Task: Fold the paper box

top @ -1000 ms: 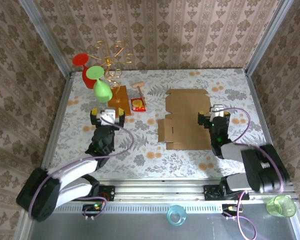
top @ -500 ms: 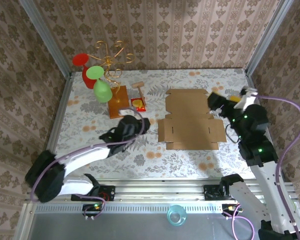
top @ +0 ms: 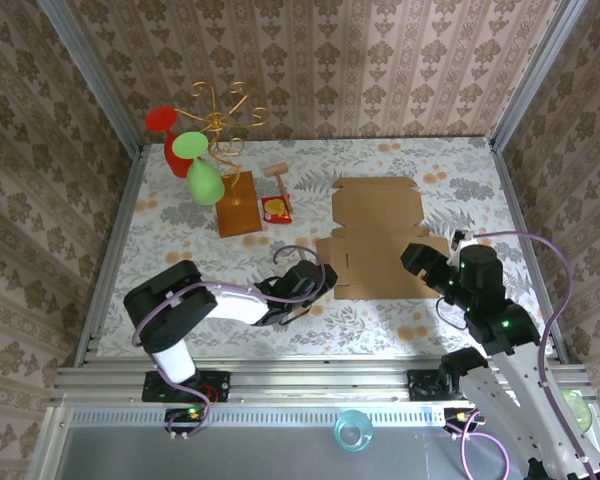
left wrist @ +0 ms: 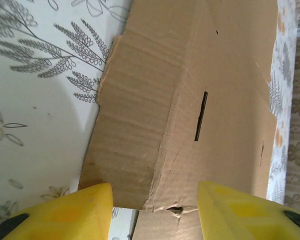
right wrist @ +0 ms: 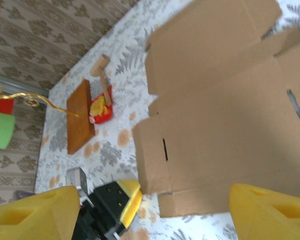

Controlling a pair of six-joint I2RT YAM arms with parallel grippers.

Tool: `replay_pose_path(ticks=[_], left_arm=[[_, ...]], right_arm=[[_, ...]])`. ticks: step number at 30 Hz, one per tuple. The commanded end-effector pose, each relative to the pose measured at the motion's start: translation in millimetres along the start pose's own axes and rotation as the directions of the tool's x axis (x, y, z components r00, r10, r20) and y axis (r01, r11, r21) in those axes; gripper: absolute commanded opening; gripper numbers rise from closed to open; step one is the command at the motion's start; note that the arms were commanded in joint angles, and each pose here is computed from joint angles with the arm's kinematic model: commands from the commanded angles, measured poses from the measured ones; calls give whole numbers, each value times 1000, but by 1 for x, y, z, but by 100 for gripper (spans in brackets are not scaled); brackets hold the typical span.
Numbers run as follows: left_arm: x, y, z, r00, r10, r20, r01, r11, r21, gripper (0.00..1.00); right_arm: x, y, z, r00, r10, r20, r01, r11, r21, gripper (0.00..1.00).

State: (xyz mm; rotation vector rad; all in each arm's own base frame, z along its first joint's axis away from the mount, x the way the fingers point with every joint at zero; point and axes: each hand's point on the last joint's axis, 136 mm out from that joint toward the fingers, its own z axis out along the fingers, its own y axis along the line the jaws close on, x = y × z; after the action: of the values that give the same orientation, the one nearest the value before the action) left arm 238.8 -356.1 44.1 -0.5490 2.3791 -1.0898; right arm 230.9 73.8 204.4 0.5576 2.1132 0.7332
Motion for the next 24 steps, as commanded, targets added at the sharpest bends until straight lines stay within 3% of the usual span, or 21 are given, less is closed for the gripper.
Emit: replay_pose_path(ticks=[1,14,24], left_arm=[[-3,-18,7,987,-161,21,159,983,93,49],[16,6,-25,958,-272,91,275,961,-16,55],[34,-7,6,906,-422,17,421,905,60,52]], right_arm=[[3,6,0,997,77,2,-77,995,-57,76],[4,-8,1,998,57,14,-57,998,8,72],[3,-7,0,998,54,17,-54,999,4,69]])
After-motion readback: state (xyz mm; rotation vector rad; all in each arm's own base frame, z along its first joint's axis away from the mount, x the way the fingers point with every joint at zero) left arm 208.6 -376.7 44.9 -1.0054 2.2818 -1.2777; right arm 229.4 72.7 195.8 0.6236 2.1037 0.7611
